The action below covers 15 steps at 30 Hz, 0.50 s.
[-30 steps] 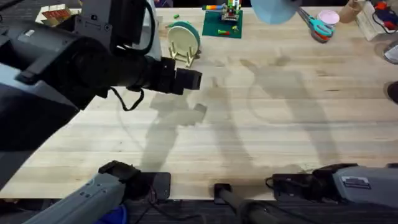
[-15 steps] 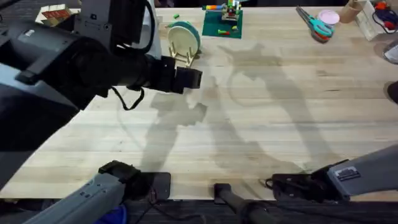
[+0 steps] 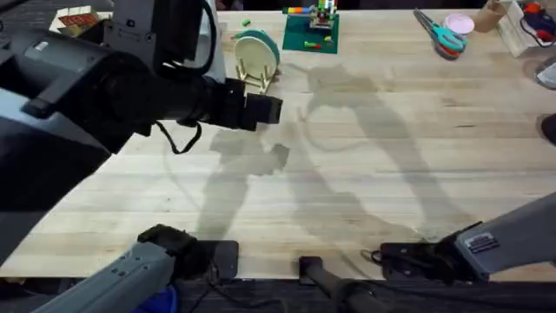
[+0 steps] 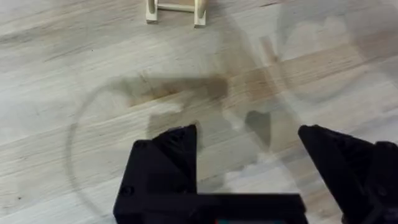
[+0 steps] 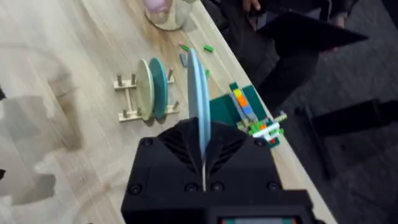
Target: Pick up the plates from the table one by one and place each into a slot on the dish rack.
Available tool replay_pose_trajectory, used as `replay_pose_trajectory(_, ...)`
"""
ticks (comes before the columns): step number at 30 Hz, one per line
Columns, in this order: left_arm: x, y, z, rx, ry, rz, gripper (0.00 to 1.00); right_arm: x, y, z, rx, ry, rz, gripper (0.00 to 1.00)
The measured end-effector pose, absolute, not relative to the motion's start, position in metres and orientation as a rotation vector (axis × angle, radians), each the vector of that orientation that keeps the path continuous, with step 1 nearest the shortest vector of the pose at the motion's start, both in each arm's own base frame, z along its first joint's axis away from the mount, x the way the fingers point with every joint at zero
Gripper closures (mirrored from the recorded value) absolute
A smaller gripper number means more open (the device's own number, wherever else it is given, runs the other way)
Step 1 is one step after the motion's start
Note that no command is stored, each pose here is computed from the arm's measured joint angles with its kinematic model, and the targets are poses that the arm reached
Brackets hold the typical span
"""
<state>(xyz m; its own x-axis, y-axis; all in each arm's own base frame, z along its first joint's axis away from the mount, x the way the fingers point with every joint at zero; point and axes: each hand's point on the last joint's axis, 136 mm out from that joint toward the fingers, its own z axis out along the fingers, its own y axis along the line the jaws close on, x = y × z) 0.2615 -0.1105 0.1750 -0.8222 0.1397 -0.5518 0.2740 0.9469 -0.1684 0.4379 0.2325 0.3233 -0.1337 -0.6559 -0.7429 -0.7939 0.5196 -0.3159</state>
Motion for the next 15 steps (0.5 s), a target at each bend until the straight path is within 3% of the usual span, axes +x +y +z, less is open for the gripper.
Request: replay_pose_trajectory(15,0.261,-0.110,0.175,0.293,2.542,-0.324,0.007,0.424,0.261,0.326,-1.283,1.781,0.204,0.975)
